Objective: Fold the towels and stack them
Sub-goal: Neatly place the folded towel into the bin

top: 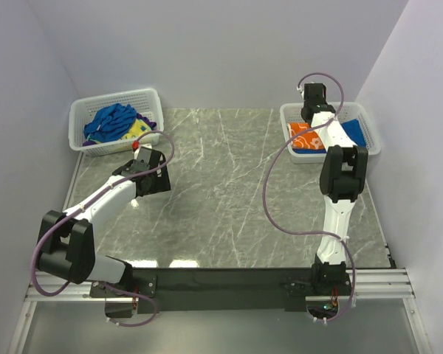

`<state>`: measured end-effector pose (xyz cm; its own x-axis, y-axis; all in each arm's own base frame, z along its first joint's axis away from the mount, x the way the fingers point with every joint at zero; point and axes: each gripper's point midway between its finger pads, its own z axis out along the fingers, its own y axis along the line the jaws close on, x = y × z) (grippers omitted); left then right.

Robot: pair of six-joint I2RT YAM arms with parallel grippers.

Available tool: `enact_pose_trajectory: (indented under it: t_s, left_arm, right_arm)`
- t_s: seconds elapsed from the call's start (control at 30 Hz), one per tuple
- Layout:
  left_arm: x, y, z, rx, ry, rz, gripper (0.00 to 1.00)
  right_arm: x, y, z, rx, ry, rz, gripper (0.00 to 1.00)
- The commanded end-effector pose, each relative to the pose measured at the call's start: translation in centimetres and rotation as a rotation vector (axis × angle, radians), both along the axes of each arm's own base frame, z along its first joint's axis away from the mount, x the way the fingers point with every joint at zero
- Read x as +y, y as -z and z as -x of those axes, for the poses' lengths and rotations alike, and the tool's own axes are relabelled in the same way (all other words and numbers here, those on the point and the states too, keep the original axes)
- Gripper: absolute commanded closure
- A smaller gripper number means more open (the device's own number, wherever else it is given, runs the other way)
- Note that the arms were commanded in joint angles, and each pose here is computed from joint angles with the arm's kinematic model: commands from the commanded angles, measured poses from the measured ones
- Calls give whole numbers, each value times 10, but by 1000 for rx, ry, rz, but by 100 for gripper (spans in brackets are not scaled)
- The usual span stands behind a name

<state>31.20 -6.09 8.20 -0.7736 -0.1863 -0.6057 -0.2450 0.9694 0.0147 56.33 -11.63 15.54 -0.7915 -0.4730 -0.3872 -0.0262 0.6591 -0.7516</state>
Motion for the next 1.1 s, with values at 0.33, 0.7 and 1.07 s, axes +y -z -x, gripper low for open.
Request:
enact_pose_trajectory:
  t_s: [0.33,0.7,1.07]
  left_arm:
    - [-3,-12,-8,-47,13,16,1]
    - [3,-66,-4,-227,-2,59,1]
    - [45,-179,35,-673,-159,115,1]
  right_arm:
    - [-49,-16,0,-142,251,158,26]
    - [-28,-145,74,-530,433,-144,12]
    - [58,-186,217,-778,270,-829,12]
